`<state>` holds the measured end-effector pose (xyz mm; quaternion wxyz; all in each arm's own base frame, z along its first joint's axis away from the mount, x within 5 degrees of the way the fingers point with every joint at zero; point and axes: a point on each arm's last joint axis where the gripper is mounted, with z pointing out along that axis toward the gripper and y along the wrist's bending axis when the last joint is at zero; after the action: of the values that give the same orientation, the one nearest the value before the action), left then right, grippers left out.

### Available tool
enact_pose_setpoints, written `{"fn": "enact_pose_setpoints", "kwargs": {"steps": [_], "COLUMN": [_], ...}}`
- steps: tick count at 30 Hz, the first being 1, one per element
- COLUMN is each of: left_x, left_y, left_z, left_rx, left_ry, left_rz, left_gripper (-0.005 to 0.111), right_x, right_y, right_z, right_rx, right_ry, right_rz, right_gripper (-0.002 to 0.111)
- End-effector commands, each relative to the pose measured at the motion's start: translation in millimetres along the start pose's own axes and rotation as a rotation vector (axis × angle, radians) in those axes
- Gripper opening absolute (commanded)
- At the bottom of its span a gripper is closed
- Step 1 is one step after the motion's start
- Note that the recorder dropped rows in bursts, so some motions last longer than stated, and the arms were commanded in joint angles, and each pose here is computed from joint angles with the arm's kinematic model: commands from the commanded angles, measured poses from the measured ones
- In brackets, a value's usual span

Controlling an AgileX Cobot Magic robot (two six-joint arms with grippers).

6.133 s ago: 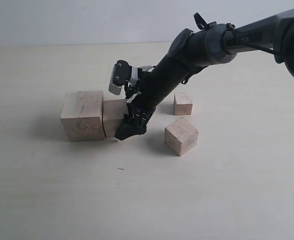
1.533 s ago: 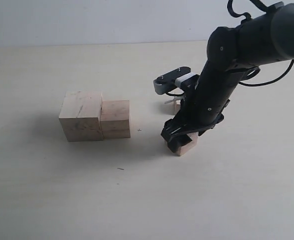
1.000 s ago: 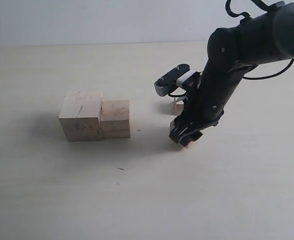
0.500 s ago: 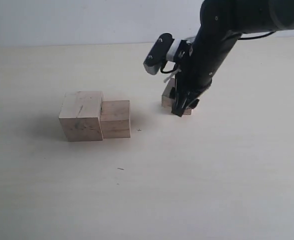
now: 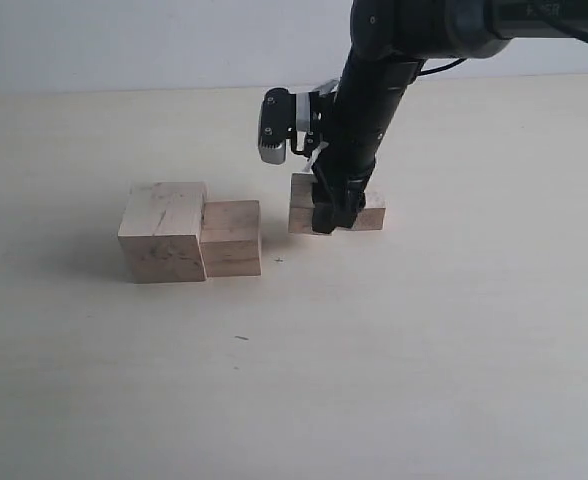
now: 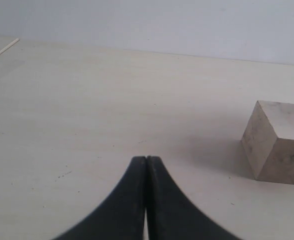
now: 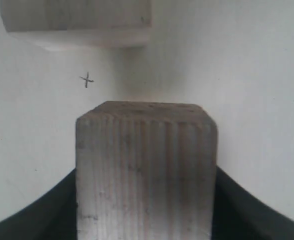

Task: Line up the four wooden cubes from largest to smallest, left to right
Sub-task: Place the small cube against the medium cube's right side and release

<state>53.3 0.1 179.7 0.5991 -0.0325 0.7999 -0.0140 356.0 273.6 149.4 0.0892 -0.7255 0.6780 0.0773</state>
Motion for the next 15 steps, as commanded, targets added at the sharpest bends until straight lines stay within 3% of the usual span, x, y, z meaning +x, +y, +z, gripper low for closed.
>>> {"fn": "enact_pose_setpoints", "kwargs": {"steps": [1, 15], "left_x": [-1.3, -1.3], "left_y": [-0.1, -0.1], "left_z": [-0.5, -0.5], "left_rx": [0.003, 0.003], "left_ry": [-0.017, -0.017], "left_rz": [0.003, 0.003], "left_gripper": [0.000, 0.000], "right_x": [0.6, -5.5], "right_y": [-4.7, 2.5], "right_z": [8.7, 27.7], "right_rx": [-0.007, -0.111], "right_ry": [0.000, -0.108], "right_rz": [-0.073, -0.234], "right_gripper": [0.000, 0.000]}}
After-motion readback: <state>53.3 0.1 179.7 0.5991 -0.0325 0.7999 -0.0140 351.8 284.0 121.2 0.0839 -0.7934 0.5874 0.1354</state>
